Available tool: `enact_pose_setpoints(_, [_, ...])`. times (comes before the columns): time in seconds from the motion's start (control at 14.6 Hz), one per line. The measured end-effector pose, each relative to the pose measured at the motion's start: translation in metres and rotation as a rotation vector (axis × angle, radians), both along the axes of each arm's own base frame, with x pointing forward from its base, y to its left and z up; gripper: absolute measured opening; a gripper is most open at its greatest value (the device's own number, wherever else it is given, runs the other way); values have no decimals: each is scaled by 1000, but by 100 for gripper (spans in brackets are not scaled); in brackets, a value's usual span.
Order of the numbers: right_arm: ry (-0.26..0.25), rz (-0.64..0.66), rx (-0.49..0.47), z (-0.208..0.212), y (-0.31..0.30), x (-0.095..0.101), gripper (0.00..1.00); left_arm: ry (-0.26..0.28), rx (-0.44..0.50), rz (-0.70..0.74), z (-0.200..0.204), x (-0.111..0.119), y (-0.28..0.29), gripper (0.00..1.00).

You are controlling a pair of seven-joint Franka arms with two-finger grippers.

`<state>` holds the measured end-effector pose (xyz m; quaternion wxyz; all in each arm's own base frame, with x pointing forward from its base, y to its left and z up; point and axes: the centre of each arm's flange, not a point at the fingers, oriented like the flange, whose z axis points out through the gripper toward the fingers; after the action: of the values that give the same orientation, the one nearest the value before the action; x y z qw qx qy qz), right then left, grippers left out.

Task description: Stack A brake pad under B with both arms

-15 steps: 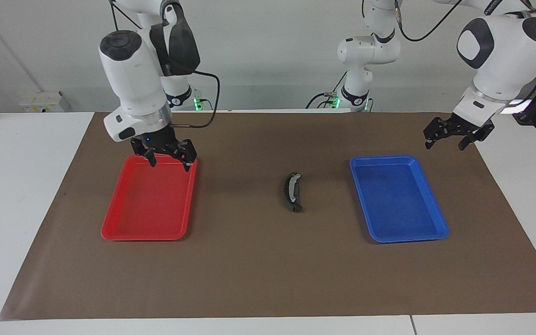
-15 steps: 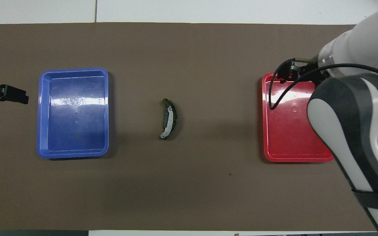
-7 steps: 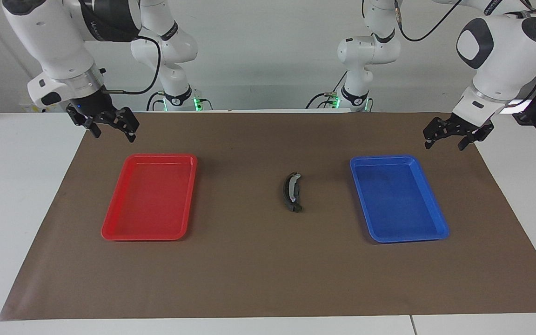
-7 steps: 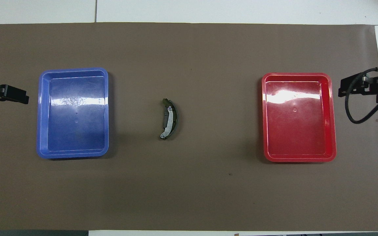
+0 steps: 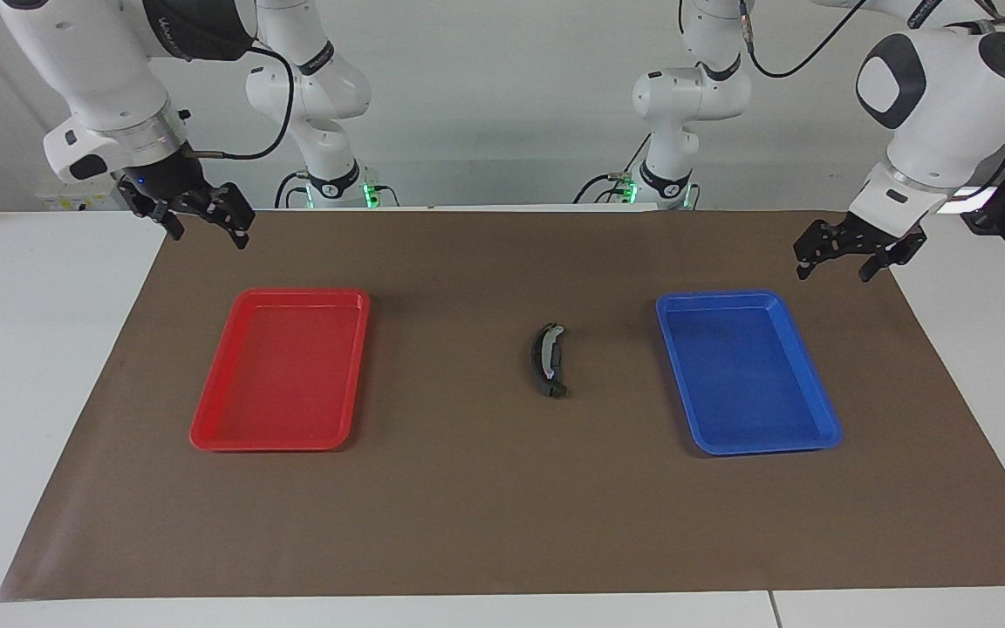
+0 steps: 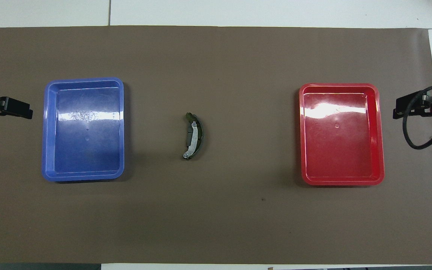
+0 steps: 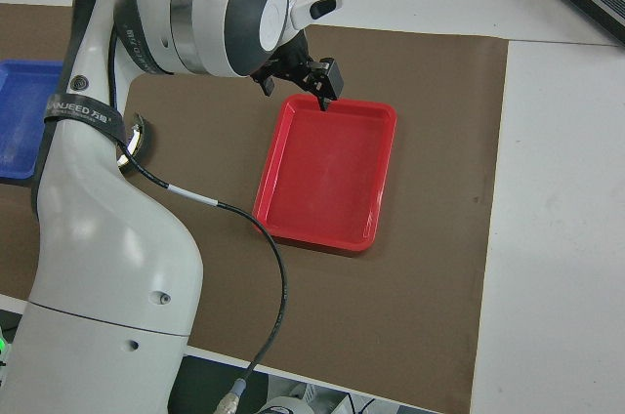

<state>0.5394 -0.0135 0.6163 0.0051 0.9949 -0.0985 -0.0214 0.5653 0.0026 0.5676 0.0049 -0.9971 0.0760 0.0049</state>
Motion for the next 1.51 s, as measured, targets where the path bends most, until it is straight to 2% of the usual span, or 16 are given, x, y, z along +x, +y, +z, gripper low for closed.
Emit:
enact_pose_setpoints(0.69, [-6,3,3,3,1,0,100,-4,0,1,0,0,0,100])
enact_pose_setpoints(1.51, [17,58,-20,7,5,-4,100,-4,0,0,0,0,0,100])
